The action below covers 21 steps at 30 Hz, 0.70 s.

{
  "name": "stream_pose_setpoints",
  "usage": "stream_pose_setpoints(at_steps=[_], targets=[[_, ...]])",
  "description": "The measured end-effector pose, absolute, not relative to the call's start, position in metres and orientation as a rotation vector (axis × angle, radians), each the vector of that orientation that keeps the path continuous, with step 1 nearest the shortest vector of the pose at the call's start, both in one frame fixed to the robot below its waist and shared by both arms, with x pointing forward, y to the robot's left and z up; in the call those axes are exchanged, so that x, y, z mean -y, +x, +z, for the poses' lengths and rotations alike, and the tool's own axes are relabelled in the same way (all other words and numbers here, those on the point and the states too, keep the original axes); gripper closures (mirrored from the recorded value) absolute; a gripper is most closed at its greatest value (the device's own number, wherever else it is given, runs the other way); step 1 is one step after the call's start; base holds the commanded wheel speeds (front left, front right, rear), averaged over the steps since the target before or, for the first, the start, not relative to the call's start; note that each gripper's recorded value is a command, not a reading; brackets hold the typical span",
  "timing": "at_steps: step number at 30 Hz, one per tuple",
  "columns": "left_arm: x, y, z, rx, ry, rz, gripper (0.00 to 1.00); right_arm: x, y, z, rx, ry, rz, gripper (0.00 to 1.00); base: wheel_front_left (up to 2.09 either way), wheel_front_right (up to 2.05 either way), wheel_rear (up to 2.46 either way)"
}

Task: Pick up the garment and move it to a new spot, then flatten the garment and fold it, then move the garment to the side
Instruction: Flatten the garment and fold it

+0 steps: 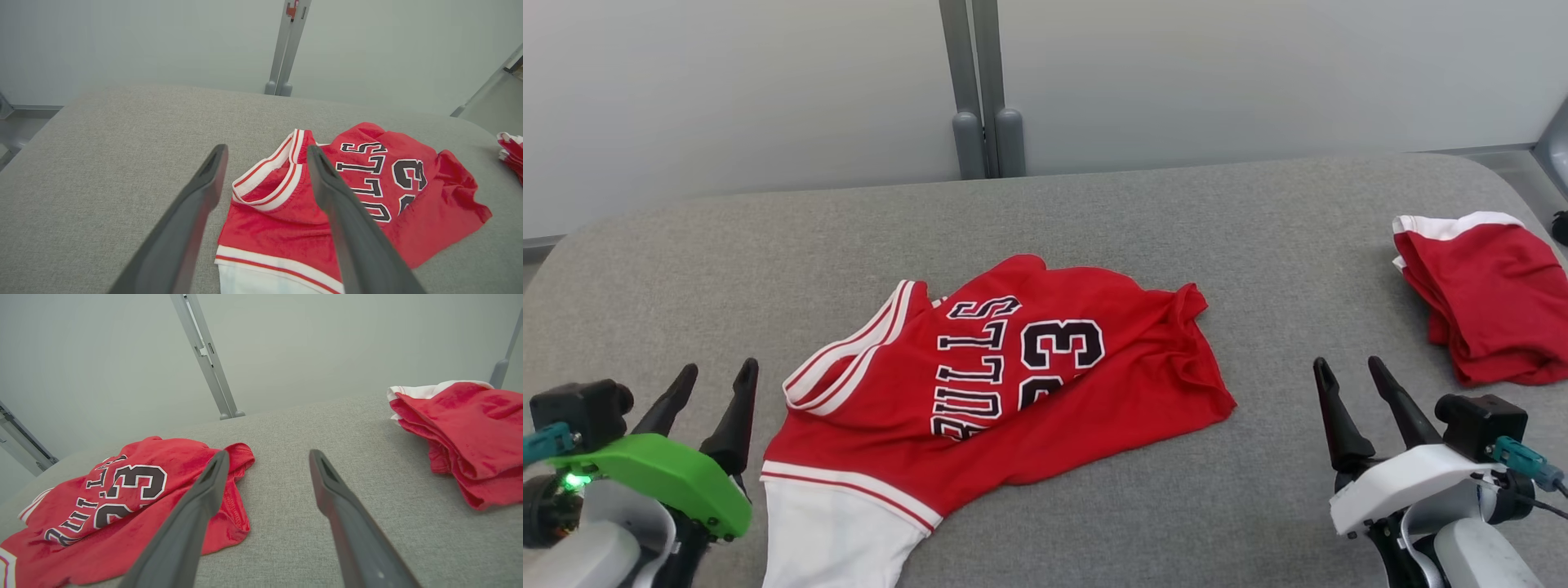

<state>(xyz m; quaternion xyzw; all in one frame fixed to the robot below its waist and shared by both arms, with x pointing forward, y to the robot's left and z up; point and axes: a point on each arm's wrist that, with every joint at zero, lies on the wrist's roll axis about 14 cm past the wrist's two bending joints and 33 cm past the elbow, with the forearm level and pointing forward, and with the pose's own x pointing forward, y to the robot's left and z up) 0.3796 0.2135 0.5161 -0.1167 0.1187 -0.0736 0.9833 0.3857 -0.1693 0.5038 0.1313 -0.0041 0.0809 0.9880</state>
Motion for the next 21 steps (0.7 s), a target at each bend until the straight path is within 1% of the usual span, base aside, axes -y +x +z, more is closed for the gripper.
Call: stream_pose_setpoints(at_steps=[5,7,8,11,18,21], targets=[[-0.206,0.380,0.536,-0.098,-0.244,-0.082,0.00,0.152,0.386,0.494,-0.049,0.244,0.219,0.00,0.00,0.00,0.00],[-0.203,0.380,0.550,-0.016,-0.236,-0.067,0.00,0.140,0.389,0.482,-0.116,0.242,0.257,0.00,0.00,0.00,0.00],[-0.199,0.376,0.548,-0.003,-0.243,-0.063,0.00,0.133,0.390,0.476,-0.149,0.233,0.278,0.00,0.00,0.00,0.00],[-0.188,0.360,0.530,-0.019,-0.274,-0.066,0.00,0.126,0.395,0.459,-0.237,0.190,0.309,0.00,0.00,0.00,0.00],[-0.192,0.348,0.509,-0.037,-0.300,-0.037,0.00,0.108,0.407,0.419,-0.440,0.081,0.370,0.00,0.00,0.00,0.00],[-0.196,0.346,0.505,-0.038,-0.298,-0.022,0.00,0.104,0.412,0.410,-0.480,0.058,0.381,0.00,0.00,0.00,0.00]])
